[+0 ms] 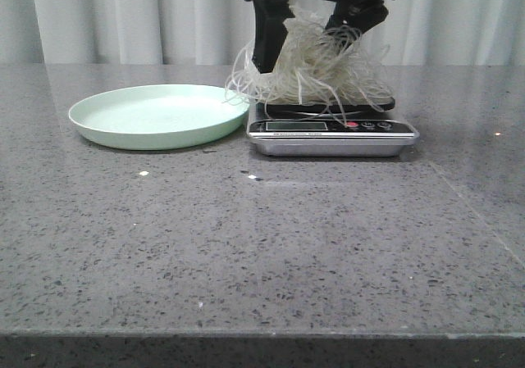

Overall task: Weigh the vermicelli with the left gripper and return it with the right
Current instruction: 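Move the right gripper above the vermicelli on the scale, then grasp the vermicelli with the right gripper and lift it off the scale, then carry the vermicelli to the plate and open the right gripper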

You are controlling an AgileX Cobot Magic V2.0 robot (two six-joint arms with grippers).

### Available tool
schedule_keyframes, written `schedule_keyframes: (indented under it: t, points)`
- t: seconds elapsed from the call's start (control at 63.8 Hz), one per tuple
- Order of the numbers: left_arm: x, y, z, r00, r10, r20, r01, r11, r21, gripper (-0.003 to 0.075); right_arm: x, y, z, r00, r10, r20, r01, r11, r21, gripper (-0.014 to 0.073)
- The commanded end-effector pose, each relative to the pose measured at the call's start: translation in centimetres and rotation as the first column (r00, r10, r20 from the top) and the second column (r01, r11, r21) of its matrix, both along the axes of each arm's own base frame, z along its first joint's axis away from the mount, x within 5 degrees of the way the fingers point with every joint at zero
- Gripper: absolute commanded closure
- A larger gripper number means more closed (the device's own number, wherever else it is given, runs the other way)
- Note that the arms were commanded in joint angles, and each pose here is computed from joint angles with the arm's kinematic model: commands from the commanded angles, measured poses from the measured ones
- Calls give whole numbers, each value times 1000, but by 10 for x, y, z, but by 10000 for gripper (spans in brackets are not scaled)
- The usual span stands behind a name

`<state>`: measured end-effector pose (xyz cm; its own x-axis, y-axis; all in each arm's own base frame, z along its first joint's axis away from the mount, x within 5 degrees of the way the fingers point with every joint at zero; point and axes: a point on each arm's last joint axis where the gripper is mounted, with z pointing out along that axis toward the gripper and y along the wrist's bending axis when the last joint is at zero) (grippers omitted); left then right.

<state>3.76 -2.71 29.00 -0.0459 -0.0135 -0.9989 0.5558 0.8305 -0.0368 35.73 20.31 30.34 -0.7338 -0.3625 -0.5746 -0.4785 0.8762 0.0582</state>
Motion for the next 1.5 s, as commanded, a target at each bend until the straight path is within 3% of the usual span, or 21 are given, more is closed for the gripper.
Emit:
schedule_keyframes:
  t: [0.0,0.047,0.141,0.157,0.219,0.408,0.58,0.705,0.925,1.034,1.113,1.223,1.489]
  points:
    - [0,1,15,997,7,78,-3,998,-60,586,3,-1,-2,999,-1,-42,0,1000,-31,47]
    - [0,1,15,997,7,78,-3,998,-60,586,4,0,-6,998,-1,-57,-2,999,-41,145]
    - [0,1,15,997,7,78,-3,998,-60,586,7,1,0,999,0,-42,-1,999,-34,464]
    - [0,1,15,997,7,78,-3,998,-60,586,7,1,2,999,0,-37,-1,1000,-30,471]
    - [0,1,15,997,7,78,-3,998,-60,586,7,2,17,1000,3,-5,-3,1000,-13,412]
    - [0,1,15,997,7,78,-3,998,-60,586,0,13,83,992,23,121,-37,993,115,417]
    - [0,1,15,997,7,78,-3,998,-60,586,-18,42,130,964,69,256,-140,953,270,417]
    - [0,1,15,997,7,78,-3,998,-60,586,-23,61,132,945,84,317,-186,933,308,417]
    - [0,1,15,997,7,78,-3,998,-60,587,-3,91,78,970,131,204,-183,949,259,397]
    - [0,1,15,997,7,78,-3,998,-60,586,2,100,53,983,151,105,-174,952,252,289]
    - [0,1,15,997,7,78,-3,998,-60,587,2,101,46,984,158,76,-172,956,239,137]
    - [0,1,15,997,7,78,-3,998,-60,586,0,96,57,984,157,86,-173,954,243,1]
    - [0,1,15,997,7,78,-3,998,-60,586,-30,56,122,966,122,230,-177,955,239,-13]
